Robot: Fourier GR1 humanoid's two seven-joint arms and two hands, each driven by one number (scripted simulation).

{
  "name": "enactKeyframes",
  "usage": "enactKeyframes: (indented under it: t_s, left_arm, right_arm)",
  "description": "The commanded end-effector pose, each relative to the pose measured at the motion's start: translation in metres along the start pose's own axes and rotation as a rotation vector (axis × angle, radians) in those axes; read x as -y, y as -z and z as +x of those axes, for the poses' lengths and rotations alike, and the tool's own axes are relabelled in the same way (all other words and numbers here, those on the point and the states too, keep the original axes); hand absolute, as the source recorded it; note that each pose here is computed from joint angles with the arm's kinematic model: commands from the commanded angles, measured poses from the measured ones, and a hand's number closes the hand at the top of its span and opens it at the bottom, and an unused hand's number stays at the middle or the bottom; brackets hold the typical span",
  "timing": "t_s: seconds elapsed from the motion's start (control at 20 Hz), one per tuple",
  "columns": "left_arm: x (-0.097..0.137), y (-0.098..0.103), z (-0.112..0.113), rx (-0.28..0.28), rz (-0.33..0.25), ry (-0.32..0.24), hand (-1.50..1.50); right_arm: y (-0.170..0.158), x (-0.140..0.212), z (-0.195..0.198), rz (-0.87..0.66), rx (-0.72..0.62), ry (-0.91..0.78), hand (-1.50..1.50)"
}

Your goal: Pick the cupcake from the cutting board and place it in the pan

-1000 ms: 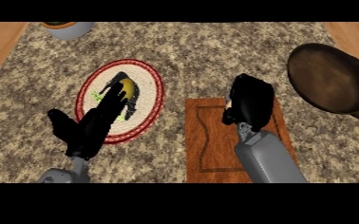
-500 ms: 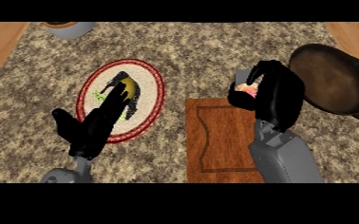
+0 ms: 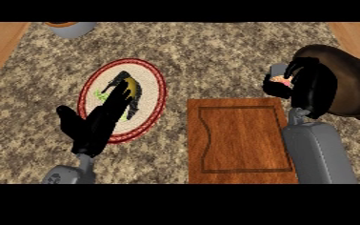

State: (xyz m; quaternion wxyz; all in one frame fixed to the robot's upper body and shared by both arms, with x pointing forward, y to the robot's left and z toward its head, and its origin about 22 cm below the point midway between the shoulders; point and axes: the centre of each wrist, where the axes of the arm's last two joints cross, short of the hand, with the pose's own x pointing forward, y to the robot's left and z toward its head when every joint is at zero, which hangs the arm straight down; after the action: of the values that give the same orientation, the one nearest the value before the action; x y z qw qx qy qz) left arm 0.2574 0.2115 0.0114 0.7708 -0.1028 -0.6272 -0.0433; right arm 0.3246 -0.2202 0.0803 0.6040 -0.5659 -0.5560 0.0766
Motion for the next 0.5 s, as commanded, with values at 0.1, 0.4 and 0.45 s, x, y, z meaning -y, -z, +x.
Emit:
enactKeyframes:
  t_s: [0.1,0.4,0.45]
  left_arm:
    - [0.008,-0.002,-0.012,-0.007,0.005,-0.011,0.00]
    - [0.013,0.002,0.001,0.012,-0.018,0.009,0.00]
    - [-0.009,0.004,0.011,0.006,-0.029,-0.002,0.00]
  right_arm:
    - [0.044,-0.013,-0.051,-0.086,-0.003,-0.090,1.50]
    - [0.074,-0.023,-0.094,-0.270,-0.058,-0.117,1.50]
    - [0.094,-0.008,-0.094,-0.307,-0.065,-0.111,1.50]
